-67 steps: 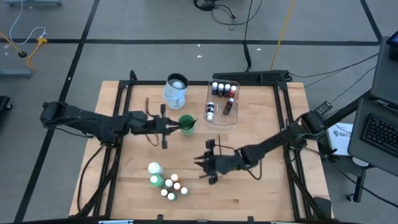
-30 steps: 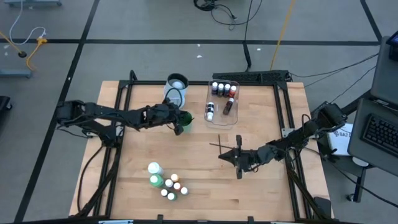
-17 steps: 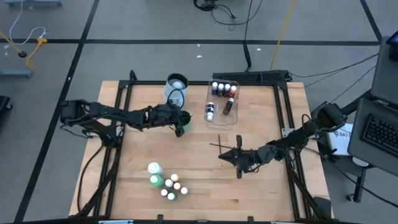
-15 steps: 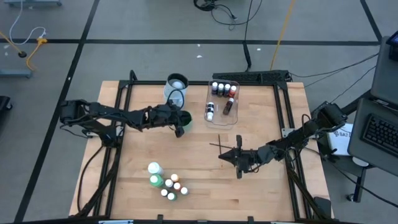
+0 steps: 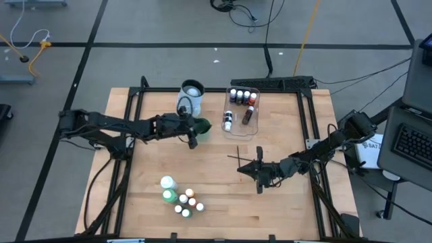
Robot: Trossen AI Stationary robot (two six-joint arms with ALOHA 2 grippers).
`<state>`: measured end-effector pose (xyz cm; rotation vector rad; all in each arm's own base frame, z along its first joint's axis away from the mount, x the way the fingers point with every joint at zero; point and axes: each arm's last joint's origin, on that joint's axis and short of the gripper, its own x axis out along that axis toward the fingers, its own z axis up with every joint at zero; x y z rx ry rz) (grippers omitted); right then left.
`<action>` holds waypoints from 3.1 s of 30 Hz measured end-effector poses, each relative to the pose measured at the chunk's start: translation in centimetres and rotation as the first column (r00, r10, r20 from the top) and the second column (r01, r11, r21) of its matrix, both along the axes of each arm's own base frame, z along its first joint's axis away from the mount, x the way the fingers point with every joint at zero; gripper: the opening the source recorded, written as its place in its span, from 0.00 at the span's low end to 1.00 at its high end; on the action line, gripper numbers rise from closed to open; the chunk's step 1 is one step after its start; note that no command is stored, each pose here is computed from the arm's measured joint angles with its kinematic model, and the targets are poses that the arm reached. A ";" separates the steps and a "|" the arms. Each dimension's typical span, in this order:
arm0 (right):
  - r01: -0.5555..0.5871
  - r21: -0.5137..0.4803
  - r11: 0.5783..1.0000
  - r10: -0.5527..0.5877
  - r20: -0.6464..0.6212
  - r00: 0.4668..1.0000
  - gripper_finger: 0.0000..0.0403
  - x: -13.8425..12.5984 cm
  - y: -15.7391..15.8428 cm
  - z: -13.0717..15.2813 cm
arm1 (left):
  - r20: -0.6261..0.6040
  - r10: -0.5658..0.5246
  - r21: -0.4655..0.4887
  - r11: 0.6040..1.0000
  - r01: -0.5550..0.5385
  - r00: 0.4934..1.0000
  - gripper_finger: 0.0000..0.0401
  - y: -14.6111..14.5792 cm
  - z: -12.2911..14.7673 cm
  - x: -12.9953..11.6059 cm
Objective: Pick & Place Paint Supplies
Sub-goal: Put the silver paintbrush into the green cup
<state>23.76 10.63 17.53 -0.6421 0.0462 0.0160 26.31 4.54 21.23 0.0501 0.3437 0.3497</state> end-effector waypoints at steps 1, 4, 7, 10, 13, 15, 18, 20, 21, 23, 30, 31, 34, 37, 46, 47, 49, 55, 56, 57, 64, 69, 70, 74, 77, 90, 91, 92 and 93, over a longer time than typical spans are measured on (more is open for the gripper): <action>0.000 0.000 1.000 0.000 0.000 1.000 0.00 0.0 0.0 0.0 | 0.021 0.001 0.007 1.000 -0.001 1.000 0.42 -0.1 0.6 -0.3; 0.000 0.000 1.000 0.000 0.000 1.000 0.00 0.0 0.0 0.0 | 0.056 -0.011 0.013 1.000 0.010 0.998 0.43 -0.6 2.6 -1.8; 0.001 0.008 1.000 -0.001 0.000 1.000 0.00 0.0 0.0 0.0 | 0.062 -0.061 0.042 0.997 0.058 0.996 0.43 -1.9 4.6 -4.2; 0.003 0.040 0.999 -0.002 -0.007 1.000 0.00 0.0 0.0 -0.1 | 0.061 -0.091 0.102 0.991 0.084 0.994 0.39 -3.7 6.5 -7.6; 0.003 0.051 0.999 -0.003 -0.006 1.000 0.00 0.0 0.0 -0.1 | 0.077 -0.055 0.132 0.990 0.044 0.996 0.34 -4.5 7.6 -11.3; 0.002 0.079 0.997 -0.002 0.009 1.000 0.00 0.0 0.0 0.1 | 0.113 -0.116 0.131 0.986 0.100 0.987 0.29 -4.8 7.6 -13.1; -0.003 0.177 0.984 -0.011 0.076 0.997 0.00 0.1 -0.1 0.8 | 0.148 -0.205 0.134 0.973 0.186 0.967 0.19 -5.0 6.8 -14.5; -0.006 0.248 0.969 -0.030 0.138 0.990 0.00 0.2 -0.5 1.5 | 0.178 -0.220 0.182 0.965 0.188 0.959 0.10 -5.0 5.0 -14.8; -0.003 0.282 0.959 -0.045 0.163 0.986 0.00 0.2 -0.8 1.9 | 0.224 -0.224 0.211 0.961 0.177 0.949 0.06 -5.0 4.1 -14.7; 0.008 0.358 0.934 -0.081 0.192 0.978 0.00 0.1 -1.7 2.8 | 0.303 -0.222 0.256 0.956 0.145 0.927 0.02 -4.9 2.0 -14.3; 0.124 0.471 0.873 -0.158 0.035 0.987 0.00 -1.1 -4.2 4.8 | 0.245 -0.222 0.258 0.953 0.158 0.944 0.01 -4.5 -2.4 -14.1; 0.131 0.473 0.871 -0.161 0.024 0.987 0.00 -1.4 -4.4 5.1 | 0.234 -0.221 0.256 0.953 0.159 0.947 0.02 -4.5 -2.7 -14.2; 0.142 0.490 0.860 -0.162 -0.002 0.987 0.00 -2.1 -4.6 5.4 | 0.214 -0.224 0.272 0.949 0.163 0.951 0.02 -4.4 -2.9 -14.2; 0.155 0.520 0.840 -0.165 -0.026 0.986 0.01 -2.2 -4.7 5.3 | 0.214 -0.232 0.301 0.940 0.161 0.949 0.01 -4.4 -2.7 -14.2; 0.195 0.552 0.811 -0.170 -0.097 0.981 0.01 -2.3 -4.7 4.5 | 0.216 -0.263 0.347 0.921 0.178 0.940 0.01 -4.5 -2.2 -14.1; 0.196 0.552 0.811 -0.171 -0.098 0.980 0.01 -2.4 -4.7 4.4 | 0.222 -0.272 0.346 0.920 0.185 0.936 0.01 -4.5 -2.1 -14.2; 0.205 0.544 0.814 -0.171 -0.112 0.979 0.01 -2.5 -4.8 3.9 | 0.222 -0.292 0.350 0.914 0.203 0.931 0.03 -4.6 -2.1 -14.1; 0.201 0.548 0.812 -0.171 -0.105 0.980 0.01 -3.4 -5.1 2.2 | 0.237 -0.276 0.313 0.929 0.196 0.931 0.04 -4.6 -2.1 -14.1; 0.194 0.554 0.809 -0.171 -0.094 0.981 0.01 -3.6 -5.1 1.9 | 0.246 -0.272 0.298 0.935 0.194 0.930 0.03 -4.6 -2.1 -14.1; 0.186 0.566 0.803 -0.171 -0.080 0.982 0.01 -3.8 -5.2 1.7 | 0.256 -0.265 0.281 0.941 0.190 0.930 0.02 -4.6 -2.1 -14.1; 0.143 0.627 0.765 -0.171 -0.015 0.985 0.01 -5.2 -5.7 0.2 | 0.316 -0.226 0.211 0.964 0.164 0.922 0.01 -4.5 -1.8 -14.2; 0.135 0.628 0.766 -0.171 -0.002 0.985 0.01 -5.9 -5.9 -0.6 | 0.301 -0.184 0.203 0.971 0.126 0.936 0.01 -4.4 -1.9 -14.4; 0.137 0.621 0.771 -0.171 -0.004 0.985 0.01 -6.0 -5.9 -0.7 | 0.277 -0.173 0.197 0.973 0.120 0.945 0.00 -4.3 -1.8 -14.4; 0.141 0.611 0.779 -0.171 -0.009 0.985 0.01 -6.1 -6.0 -0.9 | 0.218 -0.125 0.151 0.984 0.094 0.968 0.01 -4.2 -1.5 -14.6; 0.139 0.613 0.778 -0.171 -0.007 0.985 0.01 -6.1 -6.0 -0.9 | 0.175 -0.124 0.147 0.984 0.099 0.977 0.02 -4.2 -1.8 -14.7; 0.144 0.607 0.781 -0.171 -0.013 0.985 0.01 -6.1 -6.0 -1.0 | 0.168 -0.093 0.200 0.978 0.058 0.981 0.02 -4.1 -1.7 -14.7; 0.145 0.607 0.781 -0.172 -0.013 0.985 0.01 -6.1 -6.0 -1.0 | 0.172 -0.094 0.200 0.978 0.059 0.981 0.02 -4.1 -1.6 -14.7; 0.145 0.607 0.781 -0.172 -0.013 0.985 0.01 -6.1 -6.0 -1.0 | 0.174 -0.095 0.200 0.978 0.060 0.980 0.02 -4.1 -1.6 -14.7; 0.144 0.607 0.781 -0.172 -0.013 0.985 0.01 -6.1 -6.0 -1.0 | 0.176 -0.096 0.199 0.978 0.060 0.980 0.02 -4.1 -1.6 -14.7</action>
